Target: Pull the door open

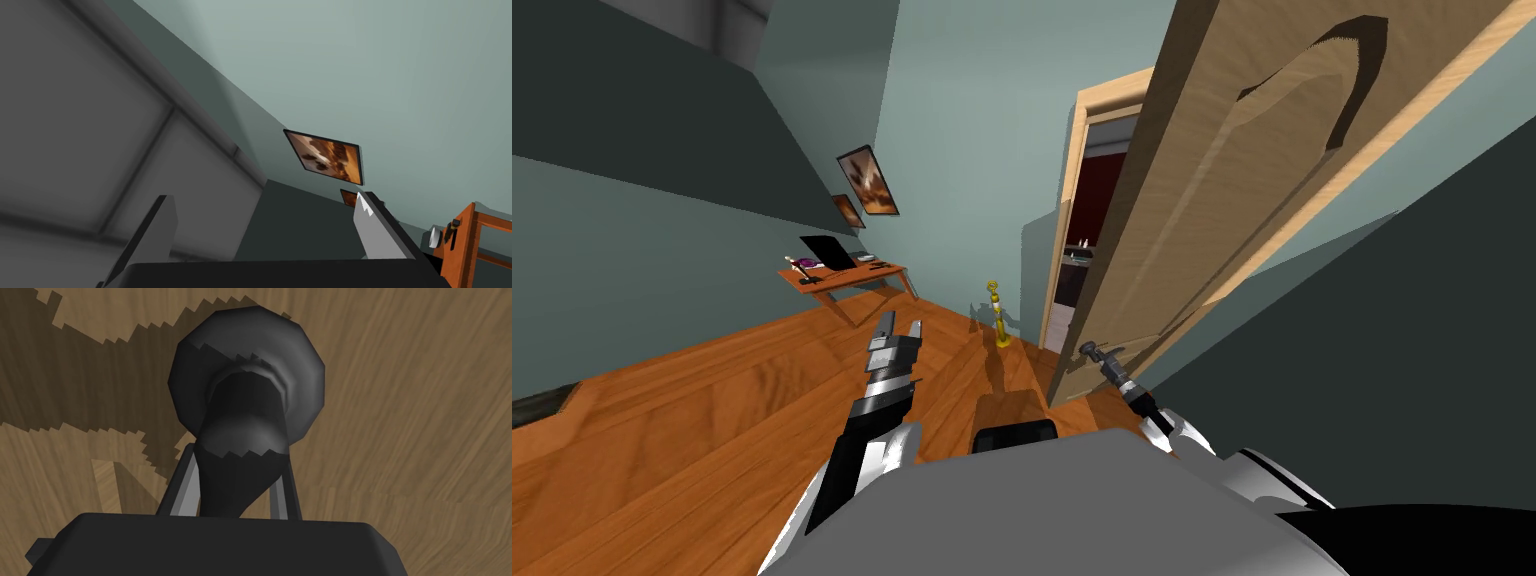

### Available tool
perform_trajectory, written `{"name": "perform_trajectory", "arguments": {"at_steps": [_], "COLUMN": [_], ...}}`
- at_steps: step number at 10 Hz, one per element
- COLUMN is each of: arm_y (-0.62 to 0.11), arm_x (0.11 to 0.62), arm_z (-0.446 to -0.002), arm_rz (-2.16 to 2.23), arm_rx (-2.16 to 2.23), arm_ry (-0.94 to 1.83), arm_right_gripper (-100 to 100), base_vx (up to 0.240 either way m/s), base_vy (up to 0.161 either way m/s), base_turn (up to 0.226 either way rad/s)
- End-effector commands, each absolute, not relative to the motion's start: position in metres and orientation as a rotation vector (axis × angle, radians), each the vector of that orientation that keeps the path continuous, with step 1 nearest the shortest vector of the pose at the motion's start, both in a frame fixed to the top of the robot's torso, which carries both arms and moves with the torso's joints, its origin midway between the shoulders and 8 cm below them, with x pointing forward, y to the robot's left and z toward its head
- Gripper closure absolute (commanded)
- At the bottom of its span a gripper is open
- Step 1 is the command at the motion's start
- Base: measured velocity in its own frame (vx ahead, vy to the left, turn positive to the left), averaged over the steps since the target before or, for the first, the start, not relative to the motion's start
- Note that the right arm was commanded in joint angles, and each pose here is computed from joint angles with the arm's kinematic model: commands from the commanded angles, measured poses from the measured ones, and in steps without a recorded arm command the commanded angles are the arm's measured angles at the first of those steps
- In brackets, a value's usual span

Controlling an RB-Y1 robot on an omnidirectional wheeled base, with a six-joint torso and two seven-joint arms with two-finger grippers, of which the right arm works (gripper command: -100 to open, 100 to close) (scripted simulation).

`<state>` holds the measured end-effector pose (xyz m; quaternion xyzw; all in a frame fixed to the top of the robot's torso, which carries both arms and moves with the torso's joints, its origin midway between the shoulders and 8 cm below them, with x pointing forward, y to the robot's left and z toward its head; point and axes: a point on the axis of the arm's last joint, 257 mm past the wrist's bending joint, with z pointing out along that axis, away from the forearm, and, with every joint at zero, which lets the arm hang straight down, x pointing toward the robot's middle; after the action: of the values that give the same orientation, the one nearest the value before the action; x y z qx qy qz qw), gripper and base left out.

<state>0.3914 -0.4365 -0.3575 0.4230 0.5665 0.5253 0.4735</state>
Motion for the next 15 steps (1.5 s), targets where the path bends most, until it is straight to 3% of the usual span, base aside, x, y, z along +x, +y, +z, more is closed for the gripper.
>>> {"name": "perform_trajectory", "arguments": {"at_steps": [1, 5, 8, 15], "arm_y": [-0.443, -0.453, -0.453, -0.457], "arm_x": [0.382, 0.363, 0.363, 0.35], "arm_z": [-0.358, -0.356, -0.356, -0.356], "arm_rz": [1.28, 1.283, 1.283, 1.291], "arm_rx": [1.034, 1.025, 1.025, 1.023], "arm_ry": [1.39, 1.394, 1.394, 1.4], "arm_right_gripper": [100, 100, 100, 100], "base_vx": [-0.247, -0.209, -0.053, -0.139], "base_vy": [-0.124, -0.093, -0.031, -0.066], "base_turn": [0.178, 0.198, 0.003, 0.149]}}
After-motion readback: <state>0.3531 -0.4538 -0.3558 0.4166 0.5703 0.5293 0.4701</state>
